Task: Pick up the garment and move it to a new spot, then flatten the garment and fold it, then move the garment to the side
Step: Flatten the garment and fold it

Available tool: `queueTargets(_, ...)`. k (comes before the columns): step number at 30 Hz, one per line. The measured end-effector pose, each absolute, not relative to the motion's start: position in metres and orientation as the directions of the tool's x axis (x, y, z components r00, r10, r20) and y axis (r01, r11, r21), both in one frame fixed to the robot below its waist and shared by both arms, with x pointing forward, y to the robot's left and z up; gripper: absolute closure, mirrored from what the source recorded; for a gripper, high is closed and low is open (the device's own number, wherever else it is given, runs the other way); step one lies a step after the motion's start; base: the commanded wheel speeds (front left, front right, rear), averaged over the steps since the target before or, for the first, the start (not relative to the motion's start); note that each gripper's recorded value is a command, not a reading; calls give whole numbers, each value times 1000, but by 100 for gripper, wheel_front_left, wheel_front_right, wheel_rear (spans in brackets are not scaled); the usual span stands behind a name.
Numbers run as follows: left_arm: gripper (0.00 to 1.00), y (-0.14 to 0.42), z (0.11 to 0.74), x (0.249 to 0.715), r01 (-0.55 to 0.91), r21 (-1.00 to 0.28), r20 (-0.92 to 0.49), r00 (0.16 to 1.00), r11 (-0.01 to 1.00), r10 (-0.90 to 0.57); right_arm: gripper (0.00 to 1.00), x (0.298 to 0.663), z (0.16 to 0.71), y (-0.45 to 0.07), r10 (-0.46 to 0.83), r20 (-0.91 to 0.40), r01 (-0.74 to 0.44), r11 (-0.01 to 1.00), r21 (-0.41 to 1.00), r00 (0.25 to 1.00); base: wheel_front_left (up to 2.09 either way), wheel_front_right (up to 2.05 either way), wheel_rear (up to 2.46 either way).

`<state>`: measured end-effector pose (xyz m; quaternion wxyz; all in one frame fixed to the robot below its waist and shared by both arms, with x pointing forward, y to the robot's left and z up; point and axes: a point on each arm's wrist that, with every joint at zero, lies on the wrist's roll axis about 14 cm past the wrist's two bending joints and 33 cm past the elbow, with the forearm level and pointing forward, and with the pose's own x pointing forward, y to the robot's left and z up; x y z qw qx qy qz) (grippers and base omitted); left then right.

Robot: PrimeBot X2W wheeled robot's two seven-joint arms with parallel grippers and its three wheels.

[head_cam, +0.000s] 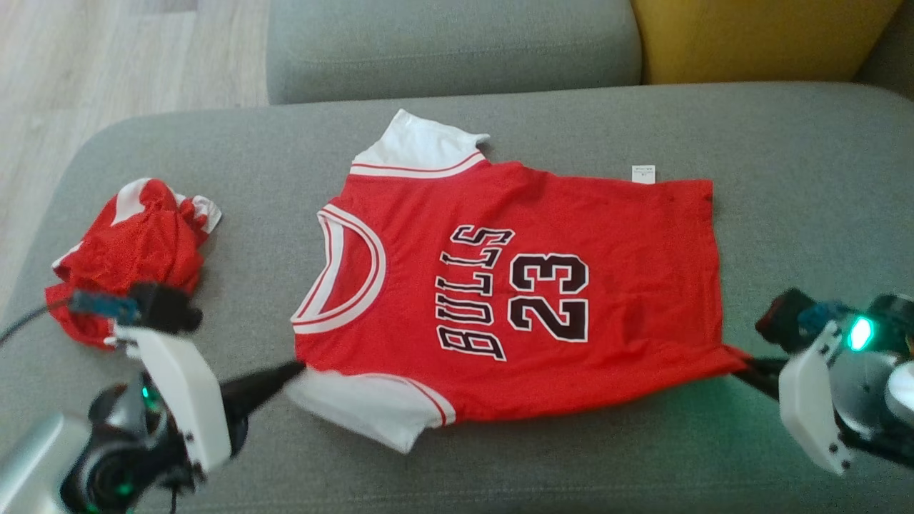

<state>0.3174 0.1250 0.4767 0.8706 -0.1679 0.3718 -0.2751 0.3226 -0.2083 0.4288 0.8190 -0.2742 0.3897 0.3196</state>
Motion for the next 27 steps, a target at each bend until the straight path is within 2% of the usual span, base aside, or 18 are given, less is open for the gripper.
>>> queueTargets(10, 100, 116, 499, 393, 328, -530, -455, 668, 782, -588, 100, 371, 429, -217, 268, -799, -698, 674, -243, 538, 0, 0, 0)
queueTargets(19, 100, 114, 489, 447, 286, -511, -431, 731, 811, -529, 100, 394, 411, -221, 246, -804, -677, 696, -242, 541, 0, 0, 0)
queueTargets(27, 100, 109, 465, 473, 278, -472, -467, 726, 836, -505, 100, 410, 400, -219, 247, -798, -677, 691, -253, 550, 0, 0, 0)
